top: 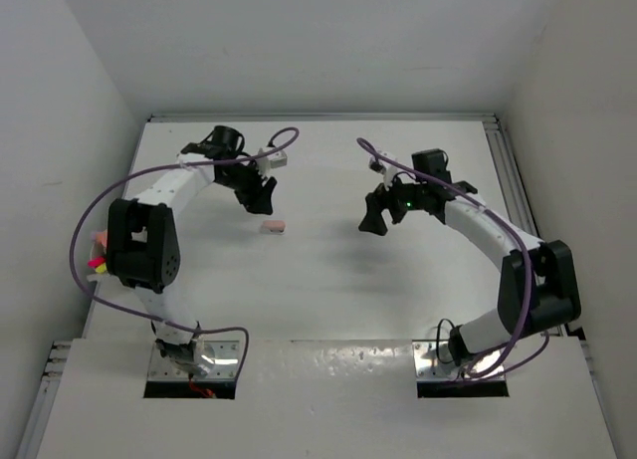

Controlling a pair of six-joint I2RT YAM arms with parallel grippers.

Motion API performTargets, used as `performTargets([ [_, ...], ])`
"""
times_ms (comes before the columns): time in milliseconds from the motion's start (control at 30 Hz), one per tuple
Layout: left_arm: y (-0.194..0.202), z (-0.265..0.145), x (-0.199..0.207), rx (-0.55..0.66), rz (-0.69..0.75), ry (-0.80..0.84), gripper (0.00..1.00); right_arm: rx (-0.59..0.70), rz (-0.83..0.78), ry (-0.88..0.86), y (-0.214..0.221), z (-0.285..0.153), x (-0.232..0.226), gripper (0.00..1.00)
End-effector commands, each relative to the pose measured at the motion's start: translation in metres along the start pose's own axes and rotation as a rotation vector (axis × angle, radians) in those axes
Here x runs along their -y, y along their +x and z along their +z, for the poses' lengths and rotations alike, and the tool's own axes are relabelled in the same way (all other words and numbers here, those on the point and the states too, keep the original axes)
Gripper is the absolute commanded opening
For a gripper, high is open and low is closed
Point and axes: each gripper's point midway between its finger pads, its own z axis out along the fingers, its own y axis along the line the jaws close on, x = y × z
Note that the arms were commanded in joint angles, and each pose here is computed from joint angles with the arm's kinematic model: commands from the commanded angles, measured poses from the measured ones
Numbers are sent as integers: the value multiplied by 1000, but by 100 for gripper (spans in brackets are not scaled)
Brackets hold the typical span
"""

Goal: Sort the stationery into containers
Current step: Pick up the stapler from the center of the board.

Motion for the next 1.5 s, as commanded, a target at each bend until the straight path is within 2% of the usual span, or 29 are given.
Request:
performTargets([
  [0, -3, -4, -14, -52, 234, 43, 56, 6, 168, -45, 15, -19, -23, 88],
  [200, -1, 14, -20, -92, 354, 118, 56, 19, 213, -30, 19, -29, -24, 88],
  [300, -1, 30, -11, -101, 410, 138, 57, 18, 217, -33, 16, -29, -22, 88],
  [700, 20, 65, 14, -154, 444, 224, 57, -22, 260, -50, 24, -23, -20, 88],
  [1100, 39, 85, 9, -216, 469, 179, 54, -34, 292, -73, 29, -27, -21, 88],
  [1167, 38, 86, 6, -220, 478, 155, 51, -32, 297, -70, 30, -28, -20, 88],
  [1233, 36, 87, 2, -218, 477, 129, 45, -32, 300, -69, 30, -28, -19, 88],
  [1267, 34, 87, -2, -216, 479, 106, 38, -32, 300, -69, 30, -28, -19, 88],
  [1300, 34, 86, -1, -216, 468, 103, 37, -31, 298, -70, 29, -28, -19, 88],
  [1400, 24, 77, -13, -204, 409, 13, 15, -28, 296, -67, 29, -29, -19, 87],
  [1467, 19, 68, -19, -198, 353, -32, 8, -29, 294, -70, 28, -30, -20, 87],
])
